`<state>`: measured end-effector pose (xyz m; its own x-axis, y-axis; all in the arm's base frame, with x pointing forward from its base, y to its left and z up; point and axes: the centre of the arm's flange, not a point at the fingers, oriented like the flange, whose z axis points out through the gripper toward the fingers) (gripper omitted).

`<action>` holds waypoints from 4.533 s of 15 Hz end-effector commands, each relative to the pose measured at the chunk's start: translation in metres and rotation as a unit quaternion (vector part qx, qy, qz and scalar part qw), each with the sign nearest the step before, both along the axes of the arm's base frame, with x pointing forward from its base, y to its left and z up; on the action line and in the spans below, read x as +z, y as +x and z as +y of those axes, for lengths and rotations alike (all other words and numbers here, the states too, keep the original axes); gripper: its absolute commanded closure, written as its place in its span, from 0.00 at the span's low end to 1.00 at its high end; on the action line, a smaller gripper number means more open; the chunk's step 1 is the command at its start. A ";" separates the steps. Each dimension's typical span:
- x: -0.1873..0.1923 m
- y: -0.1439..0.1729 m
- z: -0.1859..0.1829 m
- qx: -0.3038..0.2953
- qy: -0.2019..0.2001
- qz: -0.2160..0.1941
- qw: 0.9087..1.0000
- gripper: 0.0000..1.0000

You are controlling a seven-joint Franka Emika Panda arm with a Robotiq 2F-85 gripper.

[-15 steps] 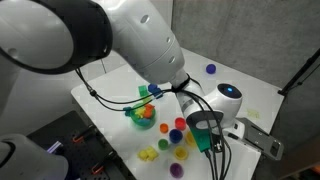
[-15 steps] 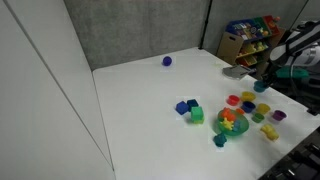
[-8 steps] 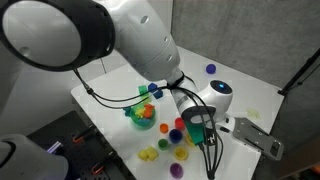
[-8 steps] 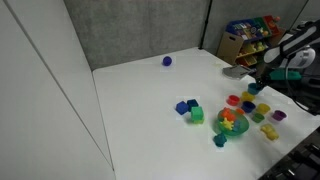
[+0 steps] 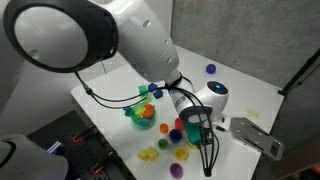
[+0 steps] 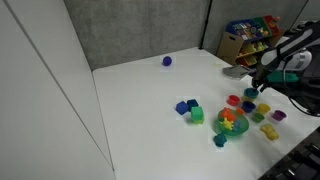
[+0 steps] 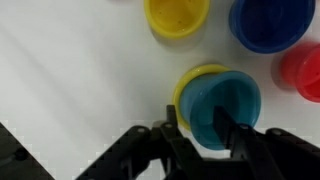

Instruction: Put the light-blue cup in the yellow one, then place the yellow toy in the bowl

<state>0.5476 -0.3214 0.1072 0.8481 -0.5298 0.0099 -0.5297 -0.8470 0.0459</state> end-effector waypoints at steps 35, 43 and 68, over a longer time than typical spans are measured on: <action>-0.012 0.025 0.011 0.081 0.094 -0.011 0.992 0.00; -0.007 0.034 -0.008 0.071 0.080 -0.022 0.994 0.00; -0.020 0.039 -0.023 0.058 0.071 -0.028 0.995 0.00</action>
